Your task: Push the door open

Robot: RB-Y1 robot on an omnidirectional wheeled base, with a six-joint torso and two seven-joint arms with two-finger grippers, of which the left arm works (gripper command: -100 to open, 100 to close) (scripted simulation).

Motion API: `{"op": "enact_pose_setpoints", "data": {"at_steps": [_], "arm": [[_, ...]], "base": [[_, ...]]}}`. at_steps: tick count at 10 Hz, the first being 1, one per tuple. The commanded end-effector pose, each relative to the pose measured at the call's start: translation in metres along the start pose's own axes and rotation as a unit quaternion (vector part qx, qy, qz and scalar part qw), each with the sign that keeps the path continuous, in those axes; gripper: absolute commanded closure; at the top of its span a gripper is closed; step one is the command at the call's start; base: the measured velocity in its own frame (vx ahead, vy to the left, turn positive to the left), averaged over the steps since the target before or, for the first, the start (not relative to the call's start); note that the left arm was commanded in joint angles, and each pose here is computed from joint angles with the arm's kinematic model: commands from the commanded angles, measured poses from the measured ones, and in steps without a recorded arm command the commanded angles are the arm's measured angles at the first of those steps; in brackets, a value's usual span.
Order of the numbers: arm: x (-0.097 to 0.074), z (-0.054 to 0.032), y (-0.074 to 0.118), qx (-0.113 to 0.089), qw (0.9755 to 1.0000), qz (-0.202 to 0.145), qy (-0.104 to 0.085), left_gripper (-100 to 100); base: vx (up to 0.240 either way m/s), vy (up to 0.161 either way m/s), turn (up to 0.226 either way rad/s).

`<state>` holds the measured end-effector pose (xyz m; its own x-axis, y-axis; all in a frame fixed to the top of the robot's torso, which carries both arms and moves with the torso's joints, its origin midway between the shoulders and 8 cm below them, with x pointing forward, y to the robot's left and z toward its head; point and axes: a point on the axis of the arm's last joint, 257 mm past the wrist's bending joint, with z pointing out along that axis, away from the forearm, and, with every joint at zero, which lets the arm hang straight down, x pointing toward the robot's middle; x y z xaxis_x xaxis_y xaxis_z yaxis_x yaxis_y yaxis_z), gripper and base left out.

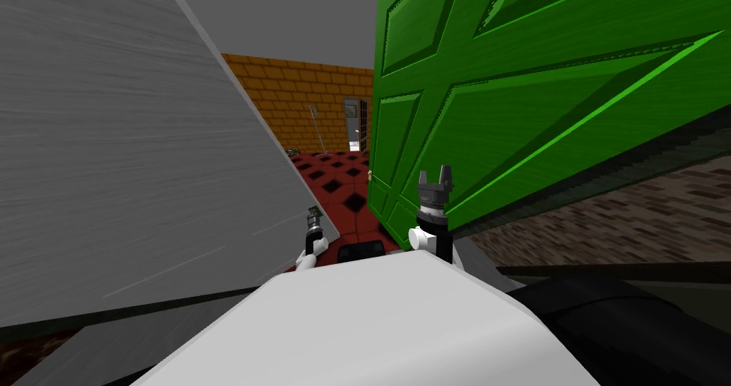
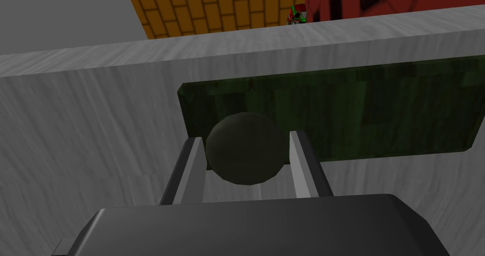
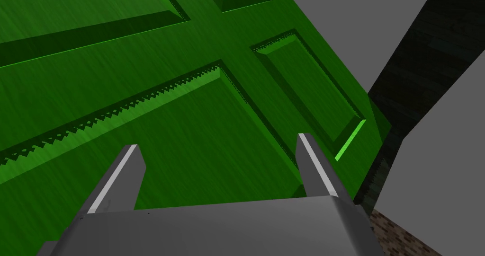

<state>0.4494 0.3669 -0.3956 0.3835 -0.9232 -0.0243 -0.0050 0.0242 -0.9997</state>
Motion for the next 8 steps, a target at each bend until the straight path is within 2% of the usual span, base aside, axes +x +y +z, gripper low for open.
{"op": "enact_pose_setpoints", "data": {"at_steps": [1, 6, 8], "arm": [[-0.0054, 0.0043, -0.0055, 0.007, 1.0, 0.004, -0.004, 100], [-0.0128, 0.0097, -0.0103, 0.013, 0.9997, 0.013, -0.013, 100], [-0.0139, 0.0107, -0.0112, 0.014, 0.9997, 0.015, -0.016, 100]], "base": [[0.167, 0.065, 0.083], [0.216, 0.057, 0.117], [0.144, 0.043, 0.152]]}}
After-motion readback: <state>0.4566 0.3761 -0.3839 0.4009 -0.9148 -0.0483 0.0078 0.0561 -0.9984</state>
